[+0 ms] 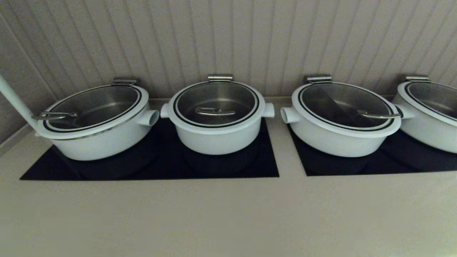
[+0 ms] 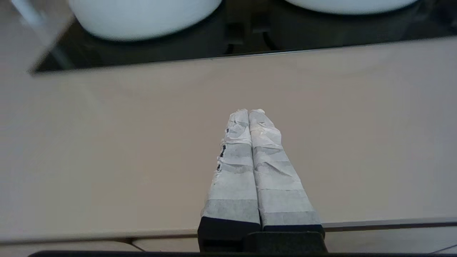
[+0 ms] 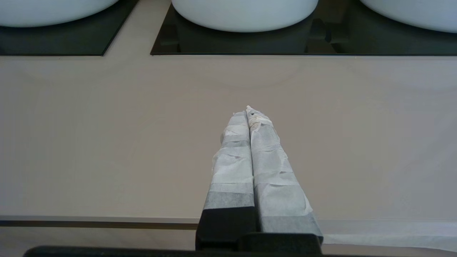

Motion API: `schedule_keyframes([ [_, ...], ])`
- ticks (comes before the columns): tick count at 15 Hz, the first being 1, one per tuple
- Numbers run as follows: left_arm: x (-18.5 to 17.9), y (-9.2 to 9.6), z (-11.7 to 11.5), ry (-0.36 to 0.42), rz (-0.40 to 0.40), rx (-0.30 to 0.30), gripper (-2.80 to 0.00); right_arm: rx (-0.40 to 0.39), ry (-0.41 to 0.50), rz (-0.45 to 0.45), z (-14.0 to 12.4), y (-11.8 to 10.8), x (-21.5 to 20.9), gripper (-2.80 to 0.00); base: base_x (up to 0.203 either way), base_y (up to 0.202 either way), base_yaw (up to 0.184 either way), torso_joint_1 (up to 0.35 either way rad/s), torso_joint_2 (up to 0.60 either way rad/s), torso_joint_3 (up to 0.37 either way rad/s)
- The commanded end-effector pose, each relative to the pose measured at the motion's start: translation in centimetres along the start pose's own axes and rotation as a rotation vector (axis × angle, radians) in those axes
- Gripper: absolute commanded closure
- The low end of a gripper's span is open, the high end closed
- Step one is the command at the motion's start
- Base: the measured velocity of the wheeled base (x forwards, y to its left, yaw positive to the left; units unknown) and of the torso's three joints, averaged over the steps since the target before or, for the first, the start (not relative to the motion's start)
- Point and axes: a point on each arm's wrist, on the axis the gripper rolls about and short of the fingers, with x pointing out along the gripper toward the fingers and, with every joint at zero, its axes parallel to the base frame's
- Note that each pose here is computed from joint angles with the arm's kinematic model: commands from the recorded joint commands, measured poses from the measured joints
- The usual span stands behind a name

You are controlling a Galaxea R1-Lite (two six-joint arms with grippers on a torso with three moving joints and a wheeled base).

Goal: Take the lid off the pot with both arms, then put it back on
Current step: Open the food pot lid a small opening with the left arm

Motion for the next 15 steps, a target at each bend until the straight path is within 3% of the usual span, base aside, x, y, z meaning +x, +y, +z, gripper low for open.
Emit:
schedule_keyframes([
  [1,0.0,0.0,0.5,-0.043,-0.005,0.058,0.0,-0.001,0.002,0.001,0.0,0.0,0.0,0.0,0.0,0.0,0.0,0.0,0.0,0.0],
  [5,-0.7,-0.1,2.7,-0.166,-0.108,0.076,0.0,-0.001,0.002,0.001,0.0,0.0,0.0,0.0,0.0,0.0,0.0,0.0,0.0,0.0],
  [7,-1.0,-0.1,3.4,-0.186,-0.12,0.079,0.0,-0.001,0.001,0.001,0.0,0.0,0.0,0.0,0.0,0.0,0.0,0.0,0.0,0.0],
  [12,-0.1,-0.1,6.6,-0.135,-0.216,0.081,0.0,-0.001,0.002,0.001,0.0,0.0,0.0,0.0,0.0,0.0,0.0,0.0,0.0,0.0],
  [15,1.3,-0.1,10.6,-0.123,-0.355,0.099,0.0,-0.001,0.001,0.001,0.0,0.0,0.0,0.0,0.0,0.0,0.0,0.0,0.0,0.0],
])
